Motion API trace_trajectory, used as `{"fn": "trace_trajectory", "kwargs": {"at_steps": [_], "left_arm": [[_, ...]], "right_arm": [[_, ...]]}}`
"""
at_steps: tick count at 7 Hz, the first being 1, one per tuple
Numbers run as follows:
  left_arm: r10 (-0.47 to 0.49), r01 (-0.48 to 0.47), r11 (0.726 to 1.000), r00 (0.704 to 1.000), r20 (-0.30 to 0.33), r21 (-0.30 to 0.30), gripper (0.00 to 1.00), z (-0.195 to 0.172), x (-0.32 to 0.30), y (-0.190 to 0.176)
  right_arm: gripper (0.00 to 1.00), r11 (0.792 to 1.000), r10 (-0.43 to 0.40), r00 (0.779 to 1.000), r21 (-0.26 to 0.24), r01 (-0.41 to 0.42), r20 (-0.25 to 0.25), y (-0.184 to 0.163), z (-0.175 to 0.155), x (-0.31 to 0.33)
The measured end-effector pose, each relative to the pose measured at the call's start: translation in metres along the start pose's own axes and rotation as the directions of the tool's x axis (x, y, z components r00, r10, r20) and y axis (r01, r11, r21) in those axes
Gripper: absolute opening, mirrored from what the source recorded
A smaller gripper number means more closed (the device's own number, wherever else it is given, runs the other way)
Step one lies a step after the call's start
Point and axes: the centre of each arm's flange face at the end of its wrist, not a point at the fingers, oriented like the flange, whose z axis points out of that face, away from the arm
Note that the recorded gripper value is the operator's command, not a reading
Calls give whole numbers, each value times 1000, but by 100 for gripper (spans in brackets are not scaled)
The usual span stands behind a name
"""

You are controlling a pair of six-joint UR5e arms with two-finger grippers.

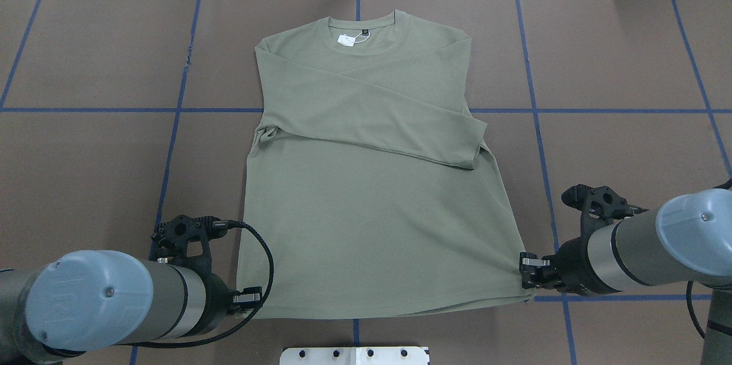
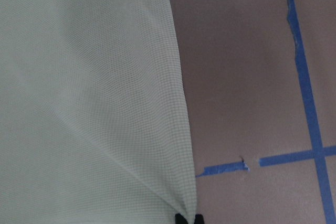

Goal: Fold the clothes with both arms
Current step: 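Lift the hem with both grippers and carry it toward the collar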

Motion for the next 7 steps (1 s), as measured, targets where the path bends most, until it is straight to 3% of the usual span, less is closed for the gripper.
{"fn": "trace_trajectory", "kwargs": {"at_steps": [3,5,7], "left_arm": [[4,-4,999,1000,2,-46,0,-32,-3,16],[10,-9,999,999,40,-44,0,-15,0,12],[36,-36,999,999,25,21,0,-19,13,-26]], "right_arm": [[0,996,-33,999,-88,32,-1,34,-23,11],[0,999,-9,1000,-51,9,17,17,-30,9],[0,998,36,997,40,-38,70,-31,-35,-11]]}}
